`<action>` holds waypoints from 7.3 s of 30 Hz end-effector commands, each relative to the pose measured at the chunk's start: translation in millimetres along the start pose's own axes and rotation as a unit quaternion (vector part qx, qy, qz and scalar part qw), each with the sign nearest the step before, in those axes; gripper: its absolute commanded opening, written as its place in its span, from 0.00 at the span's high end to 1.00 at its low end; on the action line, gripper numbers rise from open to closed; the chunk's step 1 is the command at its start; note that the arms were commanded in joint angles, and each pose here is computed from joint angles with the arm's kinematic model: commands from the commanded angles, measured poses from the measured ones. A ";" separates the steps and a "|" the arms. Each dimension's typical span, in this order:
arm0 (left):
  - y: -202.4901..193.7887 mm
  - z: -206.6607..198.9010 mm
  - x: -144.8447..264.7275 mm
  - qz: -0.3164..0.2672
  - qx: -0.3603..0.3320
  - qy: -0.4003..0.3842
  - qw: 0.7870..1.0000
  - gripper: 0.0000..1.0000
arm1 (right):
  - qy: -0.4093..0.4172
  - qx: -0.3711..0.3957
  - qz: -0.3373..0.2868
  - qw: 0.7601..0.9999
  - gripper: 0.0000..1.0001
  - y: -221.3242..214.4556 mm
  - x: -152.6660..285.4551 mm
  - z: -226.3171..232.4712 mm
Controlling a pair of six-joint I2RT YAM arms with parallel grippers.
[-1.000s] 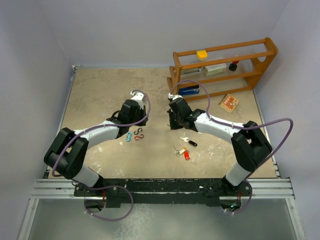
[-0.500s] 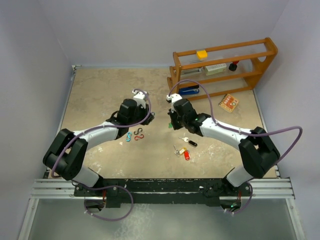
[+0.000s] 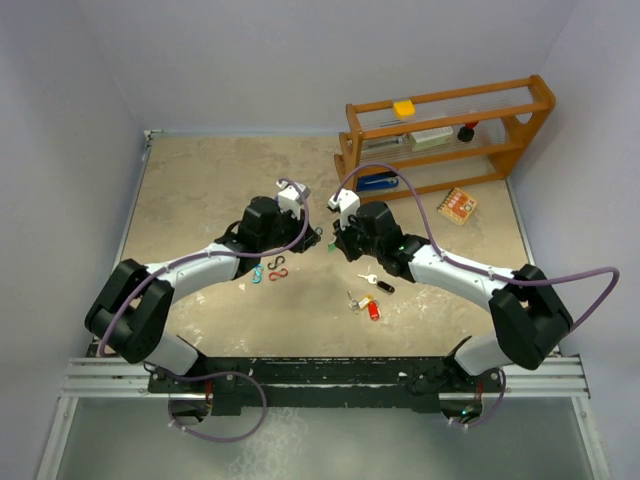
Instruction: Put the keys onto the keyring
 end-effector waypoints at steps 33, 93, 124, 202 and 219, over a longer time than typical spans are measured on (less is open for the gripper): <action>7.2 -18.4 -18.3 0.037 -0.048 -0.050 0.997 1.00 | 0.046 0.073 -0.042 0.995 1.00 5.0 2.0 4.0; 2.8 -35.0 -7.1 0.062 -0.067 -0.099 0.991 1.00 | -0.002 0.043 -0.045 0.998 0.96 9.9 -3.4 -3.8; 33.6 6.6 -24.9 0.054 -0.016 0.121 0.991 1.00 | -0.200 -0.057 -0.116 0.971 0.26 9.1 40.9 -40.4; 28.5 -29.5 -3.1 -0.005 -0.063 -0.067 0.996 0.82 | 0.119 -0.275 -0.097 0.949 0.58 49.1 -6.1 -20.7; 22.4 -36.5 -5.7 0.001 -0.072 -0.090 0.993 0.82 | 0.127 -0.277 -0.097 0.947 0.74 48.3 -10.4 -20.1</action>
Point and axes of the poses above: each gripper's point midway between its finger pads, its own x axis back along the fingers, its own z axis along the line the jaws close on, y = z × x, the point moved 7 cm from there along x, back along the fingers, and after that the axes turned 2 degrees about x, right-handed, at the moved point
